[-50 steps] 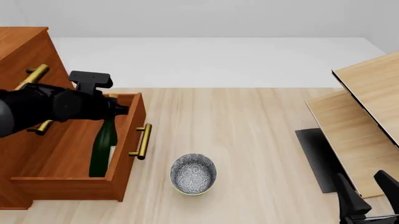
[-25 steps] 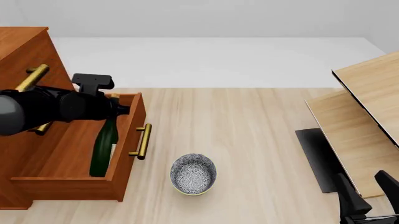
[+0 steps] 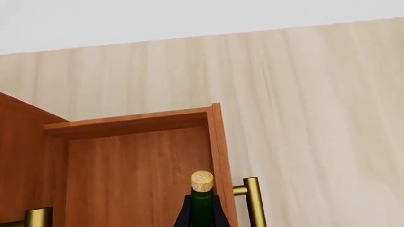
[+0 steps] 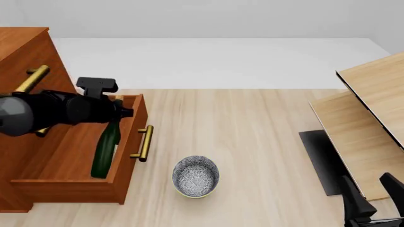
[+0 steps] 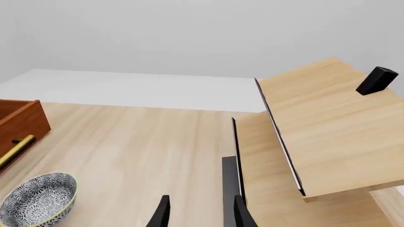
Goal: Put the wine bottle in the bottom drawer of the cabinet.
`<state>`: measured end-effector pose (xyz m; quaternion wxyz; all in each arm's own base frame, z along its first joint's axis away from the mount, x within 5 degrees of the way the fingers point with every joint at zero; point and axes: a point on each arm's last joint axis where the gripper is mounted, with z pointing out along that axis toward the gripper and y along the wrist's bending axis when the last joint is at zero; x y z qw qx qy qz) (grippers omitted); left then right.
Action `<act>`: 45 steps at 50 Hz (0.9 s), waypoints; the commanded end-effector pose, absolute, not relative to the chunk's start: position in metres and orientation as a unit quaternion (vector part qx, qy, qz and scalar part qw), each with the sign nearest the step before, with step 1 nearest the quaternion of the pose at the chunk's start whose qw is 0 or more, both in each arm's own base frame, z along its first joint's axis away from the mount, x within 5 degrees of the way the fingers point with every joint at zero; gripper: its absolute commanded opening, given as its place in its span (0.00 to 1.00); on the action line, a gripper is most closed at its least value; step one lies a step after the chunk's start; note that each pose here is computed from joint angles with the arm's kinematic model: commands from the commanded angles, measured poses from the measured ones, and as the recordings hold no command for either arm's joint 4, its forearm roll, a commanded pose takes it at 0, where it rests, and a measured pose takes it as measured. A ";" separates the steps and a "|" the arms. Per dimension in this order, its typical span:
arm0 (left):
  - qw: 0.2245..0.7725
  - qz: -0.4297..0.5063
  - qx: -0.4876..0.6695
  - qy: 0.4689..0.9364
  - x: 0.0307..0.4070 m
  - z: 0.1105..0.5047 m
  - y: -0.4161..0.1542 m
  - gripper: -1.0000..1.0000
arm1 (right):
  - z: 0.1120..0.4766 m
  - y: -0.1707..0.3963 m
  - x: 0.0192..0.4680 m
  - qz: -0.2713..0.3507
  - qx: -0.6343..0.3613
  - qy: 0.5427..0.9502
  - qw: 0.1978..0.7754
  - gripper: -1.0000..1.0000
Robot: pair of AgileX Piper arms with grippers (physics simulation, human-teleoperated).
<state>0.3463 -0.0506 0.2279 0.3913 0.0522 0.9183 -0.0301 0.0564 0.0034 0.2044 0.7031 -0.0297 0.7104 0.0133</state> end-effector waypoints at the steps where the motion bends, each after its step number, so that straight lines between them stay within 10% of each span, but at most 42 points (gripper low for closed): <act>1: 0.318 -0.044 0.004 0.947 0.337 0.183 -0.048 0.00 | 0.204 0.003 0.056 0.012 -0.030 0.711 0.703 1.00; 45: 0.309 -0.043 0.006 0.950 0.340 0.168 -0.049 0.00 | 0.204 0.003 0.056 0.011 -0.028 0.712 0.702 1.00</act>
